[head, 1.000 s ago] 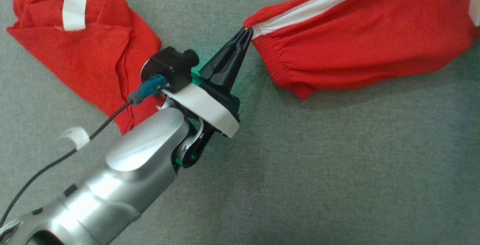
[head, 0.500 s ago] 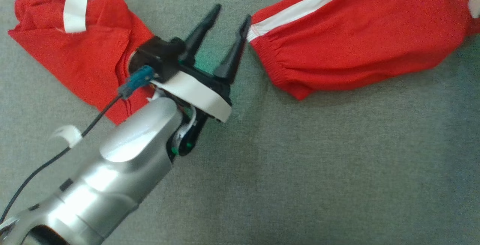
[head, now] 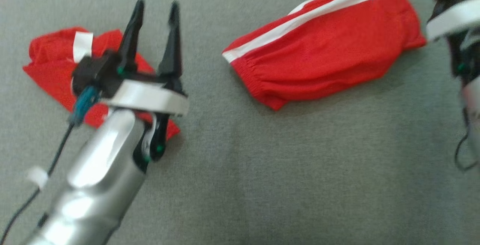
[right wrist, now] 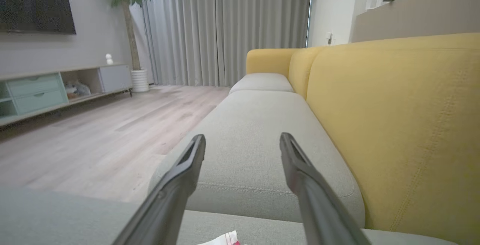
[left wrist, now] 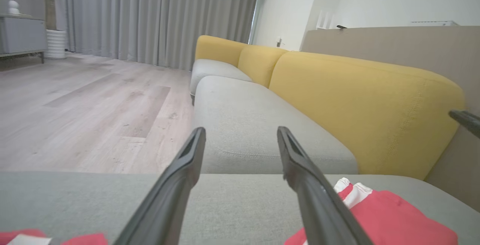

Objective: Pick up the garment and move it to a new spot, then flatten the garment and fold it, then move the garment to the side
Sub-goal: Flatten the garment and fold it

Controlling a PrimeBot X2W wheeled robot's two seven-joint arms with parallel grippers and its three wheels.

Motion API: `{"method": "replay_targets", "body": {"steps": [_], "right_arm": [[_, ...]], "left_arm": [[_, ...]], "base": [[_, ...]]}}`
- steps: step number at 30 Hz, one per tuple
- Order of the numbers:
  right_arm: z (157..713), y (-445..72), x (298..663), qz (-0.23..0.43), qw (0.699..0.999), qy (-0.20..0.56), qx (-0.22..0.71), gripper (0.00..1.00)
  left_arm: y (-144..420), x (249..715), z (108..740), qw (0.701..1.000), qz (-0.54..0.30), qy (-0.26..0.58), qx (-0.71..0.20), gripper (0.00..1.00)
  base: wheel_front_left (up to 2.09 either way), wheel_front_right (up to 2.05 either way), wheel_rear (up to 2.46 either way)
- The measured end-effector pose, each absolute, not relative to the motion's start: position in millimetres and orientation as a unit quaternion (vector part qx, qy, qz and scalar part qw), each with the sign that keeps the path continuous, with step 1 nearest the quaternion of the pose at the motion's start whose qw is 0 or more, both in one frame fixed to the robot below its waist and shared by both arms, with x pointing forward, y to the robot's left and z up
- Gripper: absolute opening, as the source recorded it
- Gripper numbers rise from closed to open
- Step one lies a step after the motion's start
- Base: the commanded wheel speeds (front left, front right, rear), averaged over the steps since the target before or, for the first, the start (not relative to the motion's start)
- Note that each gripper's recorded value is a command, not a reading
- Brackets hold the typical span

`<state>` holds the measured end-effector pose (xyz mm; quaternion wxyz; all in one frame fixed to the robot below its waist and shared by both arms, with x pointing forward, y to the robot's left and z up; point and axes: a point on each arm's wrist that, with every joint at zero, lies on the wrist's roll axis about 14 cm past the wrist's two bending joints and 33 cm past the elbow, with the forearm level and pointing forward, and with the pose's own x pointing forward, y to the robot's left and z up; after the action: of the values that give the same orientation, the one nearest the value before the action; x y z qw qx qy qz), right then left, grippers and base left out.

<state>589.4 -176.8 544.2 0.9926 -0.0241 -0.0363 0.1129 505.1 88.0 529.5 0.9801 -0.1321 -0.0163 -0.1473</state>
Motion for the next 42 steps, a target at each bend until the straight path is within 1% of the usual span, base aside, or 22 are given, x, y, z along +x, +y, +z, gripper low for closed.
{"method": "replay_targets", "body": {"steps": [5,6,7,8,9,12,15,18,25,33,37,42], "right_arm": [[548.7,-178.1,543.3,0.099,0.993,-0.058,0.018,1.0],[539.4,-176.1,520.7,0.094,0.994,-0.053,0.028,1.0],[539.4,-176.1,520.7,0.094,0.994,-0.053,0.028,1.0],[533.3,-174.7,509.0,0.091,0.994,-0.048,0.037,1.0],[518.3,-170.3,485.0,0.086,0.995,-0.032,0.051,1.0],[495.2,-166.2,451.6,0.068,0.994,-0.001,0.089,1.0],[483.9,-166.2,427.1,0.054,0.993,0.012,0.106,1.0],[483.1,-168.6,415.0,0.047,0.993,0.011,0.104,1.0],[487.9,-165.5,410.3,0.047,0.993,0.006,0.105,1.0],[486.6,-167.4,421.9,0.046,0.995,0.013,0.089,1.0],[487.0,-173.0,446.2,0.043,0.996,0.025,0.068,1.0],[497.6,-187.4,501.8,0.035,0.998,0.038,0.036,1.0]], "left_arm": [[97.5,479.0,529.3,0.985,-0.128,-0.026,-0.111,1.0],[98.3,467.1,526.3,0.986,-0.126,-0.024,-0.107,1.0],[98.3,467.1,526.3,0.986,-0.126,-0.024,-0.107,1.0],[98.0,460.9,524.2,0.986,-0.125,-0.022,-0.105,1.0],[94.2,447.5,519.3,0.985,-0.131,-0.016,-0.11,1.0],[84.4,424.4,503.6,0.984,-0.139,0.005,-0.115,1.0],[83.7,405.8,485.6,0.984,-0.135,0.028,-0.113,1.0],[84.3,397.1,477.4,0.985,-0.133,0.036,-0.107,1.0],[85.6,401.0,481.8,0.984,-0.127,0.026,-0.121,1.0],[86.2,405.8,474.4,0.984,-0.129,0.029,-0.119,1.0],[85.5,409.8,464.9,0.983,-0.131,0.04,-0.121,1.0],[88.0,425.5,460.4,0.983,-0.132,0.04,-0.121,1.0]], "base": [[0.0,0.0,0.0],[0.0,0.0,0.0],[0.0,0.0,0.0],[0.0,0.0,0.0],[0.0,0.0,0.0],[0.0,0.0,0.0],[0.0,0.0,0.0],[0.0,0.0,0.0],[0.0,0.0,0.0],[0.0,0.0,0.0],[0.0,0.0,0.0],[0.0,0.0,0.0]]}}
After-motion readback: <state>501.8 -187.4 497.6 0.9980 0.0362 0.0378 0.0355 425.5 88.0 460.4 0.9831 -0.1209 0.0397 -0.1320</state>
